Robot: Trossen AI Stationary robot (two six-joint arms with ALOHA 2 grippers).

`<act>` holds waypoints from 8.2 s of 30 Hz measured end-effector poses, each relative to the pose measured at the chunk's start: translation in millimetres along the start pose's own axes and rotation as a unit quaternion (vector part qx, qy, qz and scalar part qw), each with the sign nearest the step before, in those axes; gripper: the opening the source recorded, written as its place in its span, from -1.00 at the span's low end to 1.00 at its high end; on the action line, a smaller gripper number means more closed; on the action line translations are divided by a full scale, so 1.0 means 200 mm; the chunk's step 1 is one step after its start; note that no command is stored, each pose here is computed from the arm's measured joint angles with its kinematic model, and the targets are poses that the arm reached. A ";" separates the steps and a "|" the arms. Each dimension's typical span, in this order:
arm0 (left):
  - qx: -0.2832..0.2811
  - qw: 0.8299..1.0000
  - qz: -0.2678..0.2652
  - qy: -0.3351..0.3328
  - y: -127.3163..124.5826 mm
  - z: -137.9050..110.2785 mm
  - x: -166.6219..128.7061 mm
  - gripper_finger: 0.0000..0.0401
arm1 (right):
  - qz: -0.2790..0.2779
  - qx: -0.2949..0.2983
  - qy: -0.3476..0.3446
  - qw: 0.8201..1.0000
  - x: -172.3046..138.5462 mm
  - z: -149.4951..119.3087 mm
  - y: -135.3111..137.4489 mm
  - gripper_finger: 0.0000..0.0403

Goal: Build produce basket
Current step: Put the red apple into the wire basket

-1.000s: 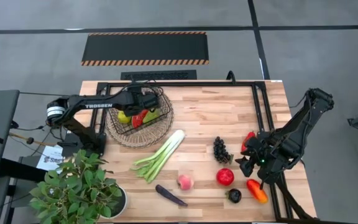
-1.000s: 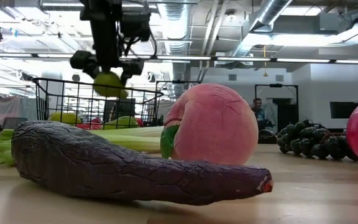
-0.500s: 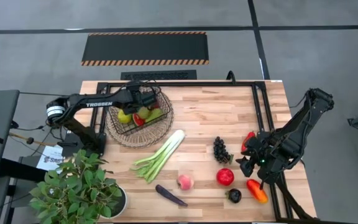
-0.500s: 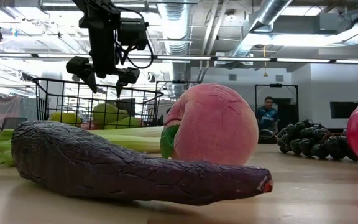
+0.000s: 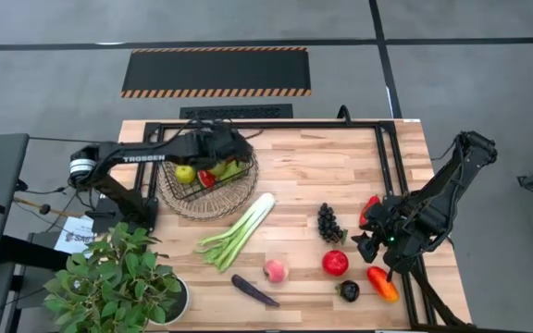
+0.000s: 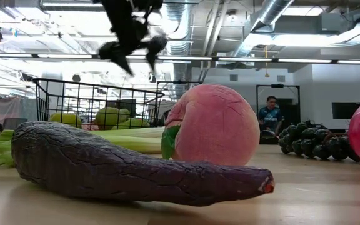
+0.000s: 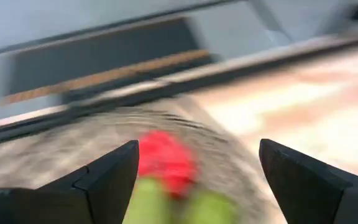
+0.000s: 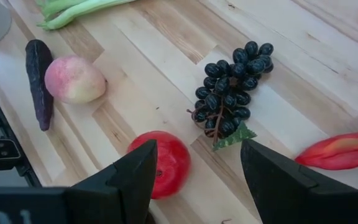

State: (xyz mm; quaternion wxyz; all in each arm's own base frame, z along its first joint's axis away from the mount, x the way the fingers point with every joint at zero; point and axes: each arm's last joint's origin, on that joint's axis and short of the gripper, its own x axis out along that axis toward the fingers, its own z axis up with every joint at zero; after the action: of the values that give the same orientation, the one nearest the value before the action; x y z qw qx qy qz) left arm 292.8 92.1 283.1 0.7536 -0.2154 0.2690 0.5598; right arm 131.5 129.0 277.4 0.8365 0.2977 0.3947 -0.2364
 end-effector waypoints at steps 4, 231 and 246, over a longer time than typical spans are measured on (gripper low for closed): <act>0.041 0.985 -0.166 0.014 -0.16 -0.04 -0.11 0.58 | 0.002 0.000 0.001 1.000 0.00 0.00 0.00 0.27; 0.051 0.988 0.143 0.043 0.17 -0.18 -0.14 0.11 | 0.088 -0.035 -0.093 0.991 0.05 0.06 0.16 0.27; 0.023 0.983 0.174 0.046 0.30 -0.22 0.03 0.47 | 0.092 -0.028 -0.077 0.992 0.05 0.05 0.16 0.27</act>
State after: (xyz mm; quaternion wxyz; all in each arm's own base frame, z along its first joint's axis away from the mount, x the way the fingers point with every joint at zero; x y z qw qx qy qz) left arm 228.9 86.0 243.4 0.6363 -0.1741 0.3494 0.6654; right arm 163.5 143.0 284.9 0.8907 0.2902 0.3061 -0.1696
